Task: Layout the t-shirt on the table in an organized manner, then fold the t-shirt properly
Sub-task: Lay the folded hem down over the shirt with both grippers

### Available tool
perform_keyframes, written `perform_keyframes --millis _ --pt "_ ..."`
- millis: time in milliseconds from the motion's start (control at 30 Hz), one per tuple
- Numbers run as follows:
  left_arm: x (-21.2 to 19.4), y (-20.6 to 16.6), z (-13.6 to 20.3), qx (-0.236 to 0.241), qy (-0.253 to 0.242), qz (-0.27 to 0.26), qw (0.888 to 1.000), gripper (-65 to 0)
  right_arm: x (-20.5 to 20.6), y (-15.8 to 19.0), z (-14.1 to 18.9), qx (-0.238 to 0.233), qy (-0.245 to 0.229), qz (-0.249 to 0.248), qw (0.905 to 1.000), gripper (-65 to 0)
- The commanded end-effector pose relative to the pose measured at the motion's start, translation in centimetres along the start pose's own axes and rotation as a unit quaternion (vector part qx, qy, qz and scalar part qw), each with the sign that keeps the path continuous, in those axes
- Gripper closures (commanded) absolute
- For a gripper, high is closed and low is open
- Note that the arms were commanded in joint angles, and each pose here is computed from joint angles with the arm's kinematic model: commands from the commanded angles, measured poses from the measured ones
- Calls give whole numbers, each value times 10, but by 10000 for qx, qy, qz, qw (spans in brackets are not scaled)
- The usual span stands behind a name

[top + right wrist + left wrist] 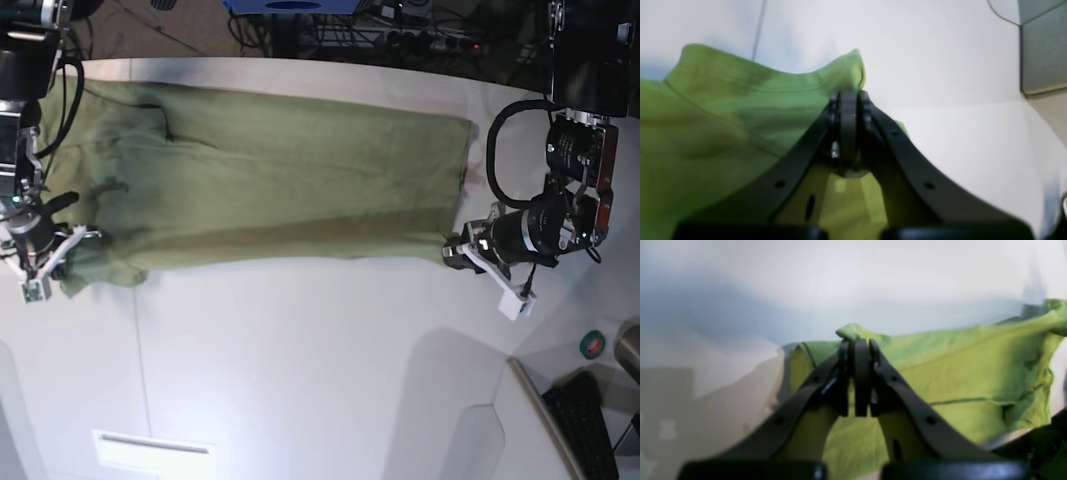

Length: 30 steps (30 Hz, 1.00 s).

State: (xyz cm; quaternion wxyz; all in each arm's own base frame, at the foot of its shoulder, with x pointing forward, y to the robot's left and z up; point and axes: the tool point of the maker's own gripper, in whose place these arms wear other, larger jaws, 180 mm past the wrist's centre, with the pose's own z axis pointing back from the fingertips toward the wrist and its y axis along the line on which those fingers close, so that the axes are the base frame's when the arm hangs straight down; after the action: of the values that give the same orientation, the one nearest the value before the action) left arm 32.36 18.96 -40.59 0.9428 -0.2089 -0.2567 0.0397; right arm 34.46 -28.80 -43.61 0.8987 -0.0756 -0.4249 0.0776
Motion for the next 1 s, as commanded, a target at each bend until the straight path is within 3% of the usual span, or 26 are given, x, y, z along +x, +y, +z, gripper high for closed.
perform_keyframes --millis 0,633,967 --pt "15 -2 10 -20 -184 -95 9998 0 14 -13 3 -130 -219 62 9997 0" --pt "-7 -1 18 20 54 -232 9997 0 -18 -28 23 -216 75 371 9991 0" --pt "-19 1 17 39 247 -211 9995 0 -32 -23 38 -235 482 516 9972 0"
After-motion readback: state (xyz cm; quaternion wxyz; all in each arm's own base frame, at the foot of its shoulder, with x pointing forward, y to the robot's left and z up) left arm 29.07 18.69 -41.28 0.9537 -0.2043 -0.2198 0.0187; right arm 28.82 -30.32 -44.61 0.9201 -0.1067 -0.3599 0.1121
